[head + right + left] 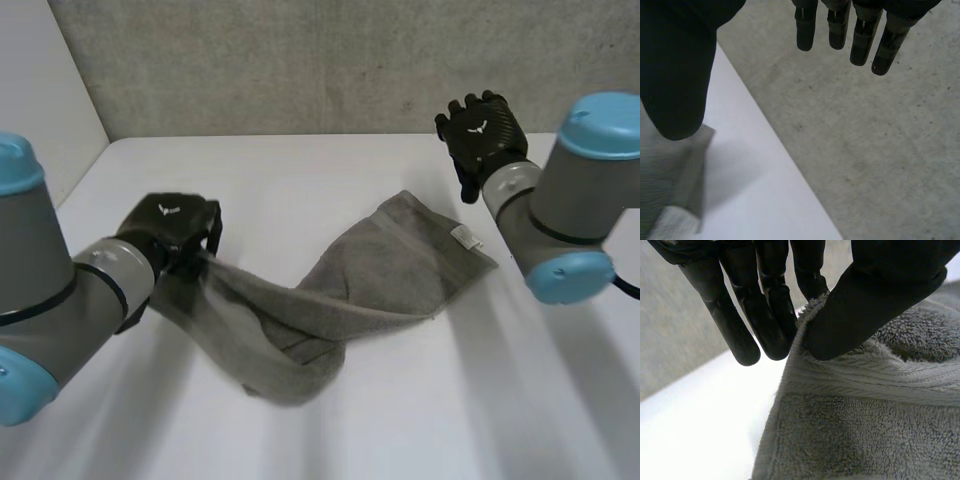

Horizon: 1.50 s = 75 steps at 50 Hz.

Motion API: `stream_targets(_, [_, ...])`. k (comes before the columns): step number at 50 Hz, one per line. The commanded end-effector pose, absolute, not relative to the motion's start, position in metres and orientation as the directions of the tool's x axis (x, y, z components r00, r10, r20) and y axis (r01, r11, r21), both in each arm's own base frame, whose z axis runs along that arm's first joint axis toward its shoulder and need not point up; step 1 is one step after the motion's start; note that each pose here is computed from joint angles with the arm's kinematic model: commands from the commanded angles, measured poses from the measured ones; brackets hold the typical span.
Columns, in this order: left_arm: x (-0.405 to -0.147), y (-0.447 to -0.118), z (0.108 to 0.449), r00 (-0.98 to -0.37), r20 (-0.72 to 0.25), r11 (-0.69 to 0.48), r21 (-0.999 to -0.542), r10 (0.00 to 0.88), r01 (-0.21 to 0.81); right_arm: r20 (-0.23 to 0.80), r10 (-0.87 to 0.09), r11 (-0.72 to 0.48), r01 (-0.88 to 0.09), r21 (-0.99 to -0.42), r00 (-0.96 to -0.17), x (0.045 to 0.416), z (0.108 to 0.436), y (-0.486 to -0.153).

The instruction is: Fold the laundry

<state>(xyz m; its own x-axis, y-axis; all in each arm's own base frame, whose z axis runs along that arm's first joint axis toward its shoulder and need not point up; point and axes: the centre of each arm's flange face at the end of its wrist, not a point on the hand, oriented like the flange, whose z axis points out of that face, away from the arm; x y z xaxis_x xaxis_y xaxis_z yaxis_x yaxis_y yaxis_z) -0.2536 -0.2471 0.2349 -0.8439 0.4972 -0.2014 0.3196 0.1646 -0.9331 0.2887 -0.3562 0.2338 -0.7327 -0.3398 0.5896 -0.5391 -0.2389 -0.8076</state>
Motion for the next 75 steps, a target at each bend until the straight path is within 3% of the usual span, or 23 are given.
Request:
stream_targets(1, [-0.262, -0.226, 0.284, -0.832, -0.215, 0.018, -0.965, 0.512, 0.260, 0.486, -0.498, -0.070, -0.525, -0.848, -0.719, 0.271, 0.226, -0.302])
stream_targets(3, [-0.270, -0.211, 0.304, -0.816, -0.222, -0.049, -0.971, 0.534, 0.233, 0.395, -0.557, 0.055, -0.507, -0.860, -0.731, 0.264, 0.214, -0.284])
stream_targets(6, [-0.273, -0.204, 0.312, -0.810, -0.224, -0.075, -0.973, 0.542, 0.219, 0.338, -0.587, 0.117, -0.491, -0.863, -0.735, 0.262, 0.207, -0.276])
stream_targets(8, [-0.277, -0.194, 0.327, -0.799, -0.227, -0.121, -0.974, 0.557, 0.193, 0.225, -0.631, 0.206, -0.440, -0.874, -0.742, 0.260, 0.197, -0.268])
stream_targets(14, [-0.281, -0.178, 0.350, -0.786, -0.231, -0.183, -0.971, 0.574, 0.152, 0.028, -0.671, 0.314, -0.319, -0.894, -0.741, 0.259, 0.183, -0.268])
stream_targets(19, [-0.279, -0.170, 0.363, -0.791, -0.233, -0.214, -0.968, 0.566, 0.132, -0.055, -0.646, 0.353, -0.234, -0.906, -0.761, 0.265, 0.158, -0.283])
stream_targets(23, [-0.277, -0.168, 0.370, -0.798, -0.233, -0.230, -0.966, 0.556, 0.121, -0.054, -0.637, 0.328, -0.207, -0.921, -0.769, 0.268, 0.147, -0.293])
stream_targets(29, [-0.275, -0.167, 0.371, -0.801, -0.234, -0.233, -0.965, 0.552, 0.121, 0.044, -0.545, 0.219, -0.193, -0.957, -0.837, 0.266, 0.138, -0.324])
stream_targets(34, [-0.274, -0.170, 0.362, -0.801, -0.233, -0.199, -0.969, 0.551, 0.145, 0.214, -0.420, 0.082, -0.272, -0.959, -0.882, 0.248, 0.170, -0.337])
stream_targets(35, [-0.273, -0.172, 0.355, -0.802, -0.234, -0.181, -0.971, 0.550, 0.160, 0.292, -0.401, 0.017, -0.325, -0.945, -0.868, 0.243, 0.190, -0.335])
stream_targets(36, [-0.273, -0.172, 0.355, -0.802, -0.234, -0.180, -0.971, 0.550, 0.160, 0.293, -0.401, 0.016, -0.326, -0.945, -0.868, 0.243, 0.190, -0.335])
stream_targets(38, [-0.269, -0.178, 0.342, -0.805, -0.239, -0.138, -0.971, 0.544, 0.195, 0.444, -0.367, -0.091, -0.444, -0.892, -0.817, 0.232, 0.220, -0.325])
stream_targets(42, [-0.267, -0.184, 0.319, -0.801, -0.237, -0.062, -0.968, 0.549, 0.244, 0.559, -0.346, -0.161, -0.539, -0.826, -0.753, 0.226, 0.243, -0.311])
stream_targets(47, [-0.264, -0.192, 0.284, -0.795, -0.223, 0.077, -0.944, 0.564, 0.320, 0.657, -0.378, -0.184, -0.643, -0.743, -0.652, 0.220, 0.276, -0.276])
stream_targets(49, [-0.257, -0.198, 0.265, -0.801, -0.216, 0.170, -0.915, 0.559, 0.366, 0.678, -0.448, -0.127, -0.710, -0.693, -0.582, 0.213, 0.284, -0.255])
stream_targets(55, [-0.247, -0.199, 0.242, -0.796, -0.206, 0.300, -0.850, 0.569, 0.434, 0.668, -0.561, -0.022, -0.798, -0.602, -0.489, 0.199, 0.280, -0.238])
stream_targets(57, [-0.246, -0.195, 0.229, -0.768, -0.214, 0.349, -0.795, 0.603, 0.496, 0.671, -0.606, -0.019, -0.835, -0.550, -0.428, 0.195, 0.277, -0.231])
stream_targets(62, [-0.248, -0.197, 0.214, -0.736, -0.231, 0.361, -0.754, 0.637, 0.549, 0.644, -0.659, -0.022, -0.846, -0.533, -0.389, 0.201, 0.252, -0.243])
stream_targets(66, [-0.253, -0.208, 0.204, -0.734, -0.236, 0.355, -0.755, 0.637, 0.551, 0.613, -0.695, 0.010, -0.857, -0.516, -0.377, 0.205, 0.223, -0.261])
stream_targets(71, [-0.269, -0.240, 0.202, -0.743, -0.267, 0.275, -0.810, 0.614, 0.518, 0.662, -0.652, -0.037, -0.856, -0.515, -0.370, 0.221, 0.214, -0.289])
stream_targets(73, [-0.282, -0.269, 0.217, -0.761, -0.295, 0.181, -0.862, 0.578, 0.473, 0.748, -0.550, -0.142, -0.841, -0.522, -0.372, 0.248, 0.224, -0.312])
stream_targets(74, [-0.283, -0.269, 0.217, -0.761, -0.296, 0.181, -0.863, 0.578, 0.472, 0.749, -0.549, -0.142, -0.841, -0.522, -0.372, 0.248, 0.224, -0.312])
stream_targets(75, [-0.290, -0.285, 0.234, -0.775, -0.310, 0.109, -0.894, 0.551, 0.436, 0.795, -0.453, -0.206, -0.821, -0.533, -0.403, 0.260, 0.242, -0.325])
